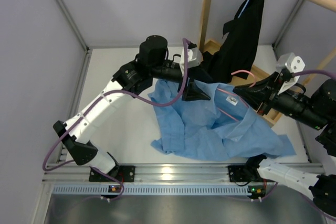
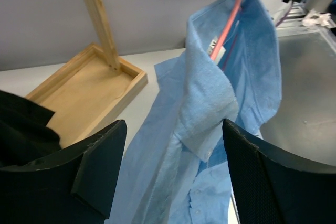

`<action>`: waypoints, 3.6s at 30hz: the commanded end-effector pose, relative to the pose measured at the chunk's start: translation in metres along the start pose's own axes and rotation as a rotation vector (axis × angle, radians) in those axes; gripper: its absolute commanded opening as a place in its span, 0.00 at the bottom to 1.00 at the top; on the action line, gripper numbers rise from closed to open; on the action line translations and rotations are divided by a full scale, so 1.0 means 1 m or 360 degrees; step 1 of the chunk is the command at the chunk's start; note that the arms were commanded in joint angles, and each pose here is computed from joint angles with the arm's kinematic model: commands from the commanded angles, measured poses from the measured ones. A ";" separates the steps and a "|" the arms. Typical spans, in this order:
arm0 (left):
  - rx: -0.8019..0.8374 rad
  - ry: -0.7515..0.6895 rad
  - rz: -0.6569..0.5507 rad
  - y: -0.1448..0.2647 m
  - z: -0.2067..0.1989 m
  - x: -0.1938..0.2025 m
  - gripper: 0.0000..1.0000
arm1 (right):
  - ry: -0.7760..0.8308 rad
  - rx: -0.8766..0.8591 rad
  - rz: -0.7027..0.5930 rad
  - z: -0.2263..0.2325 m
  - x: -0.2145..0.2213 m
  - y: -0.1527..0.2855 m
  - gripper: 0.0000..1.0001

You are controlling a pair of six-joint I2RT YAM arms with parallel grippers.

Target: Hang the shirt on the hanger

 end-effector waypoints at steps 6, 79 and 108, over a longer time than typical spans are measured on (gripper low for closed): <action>0.0329 -0.0017 -0.0014 -0.008 -0.009 0.000 0.55 | 0.0056 -0.0057 -0.0057 0.001 -0.005 0.001 0.00; 0.0724 -0.0018 0.0051 0.004 -0.029 0.028 0.00 | 0.0108 -0.0103 0.0187 0.019 0.046 0.066 0.60; 0.0840 -0.0064 -0.0012 0.019 -0.049 0.008 0.00 | -0.0016 -0.0433 0.0511 0.039 0.094 0.065 0.02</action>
Point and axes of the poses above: each gripper's point midway between its finger pads, its own y axis back along the fingers, its own z axis along the line the jaws close on, x = y × z, the point moved 9 cm from there along y, back along the fingers, and after that the axes turned 8 degrees about y, right-handed, at the moved point
